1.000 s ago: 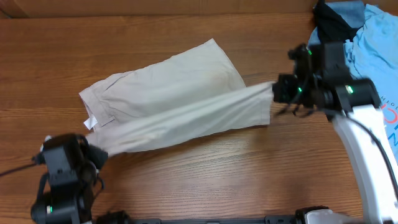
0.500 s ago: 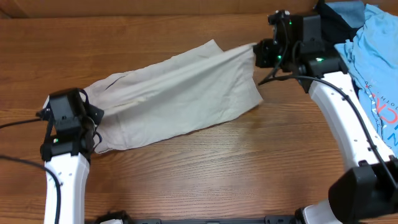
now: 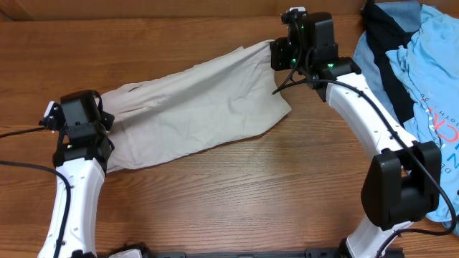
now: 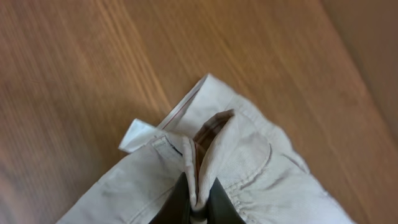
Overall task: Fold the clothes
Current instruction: 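Hold the folded shorts with both grippers and release the right gripper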
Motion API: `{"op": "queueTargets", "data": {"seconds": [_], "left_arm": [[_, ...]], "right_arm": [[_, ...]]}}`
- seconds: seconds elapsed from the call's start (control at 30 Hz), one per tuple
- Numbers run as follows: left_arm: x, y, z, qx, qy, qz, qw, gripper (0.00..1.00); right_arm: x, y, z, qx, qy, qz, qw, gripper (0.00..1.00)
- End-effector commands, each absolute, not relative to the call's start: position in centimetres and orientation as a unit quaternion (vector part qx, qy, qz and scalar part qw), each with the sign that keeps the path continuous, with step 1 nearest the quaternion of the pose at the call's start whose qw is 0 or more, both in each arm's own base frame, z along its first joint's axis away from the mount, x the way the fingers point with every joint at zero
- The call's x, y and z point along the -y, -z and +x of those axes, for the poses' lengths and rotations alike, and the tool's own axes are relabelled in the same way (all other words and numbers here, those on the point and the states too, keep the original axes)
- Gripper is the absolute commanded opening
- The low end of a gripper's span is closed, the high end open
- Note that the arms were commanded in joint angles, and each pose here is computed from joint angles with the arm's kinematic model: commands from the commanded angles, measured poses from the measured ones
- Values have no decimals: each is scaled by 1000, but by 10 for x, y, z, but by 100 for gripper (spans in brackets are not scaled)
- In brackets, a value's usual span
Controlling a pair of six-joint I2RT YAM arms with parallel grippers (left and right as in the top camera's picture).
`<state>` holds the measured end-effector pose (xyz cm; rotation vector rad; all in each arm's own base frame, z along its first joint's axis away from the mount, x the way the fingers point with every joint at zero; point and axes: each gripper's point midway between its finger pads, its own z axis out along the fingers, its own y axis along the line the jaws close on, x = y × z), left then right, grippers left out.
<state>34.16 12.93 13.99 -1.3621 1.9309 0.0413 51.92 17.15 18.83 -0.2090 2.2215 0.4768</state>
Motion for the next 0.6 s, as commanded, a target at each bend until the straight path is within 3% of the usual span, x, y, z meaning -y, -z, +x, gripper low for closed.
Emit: {"op": "queueTargets", "data": {"seconds": [0.0,0.57], "left_arm": [[-150,-145,348,-729,-53,-551,403,6],[-165,-127,372,-715,-74,-553,422,10]], "right_arm": [[-161,-203,540,-872,-167,-66,455,4],[-201,-165,570,-849,-185,-90,487,4]]}}
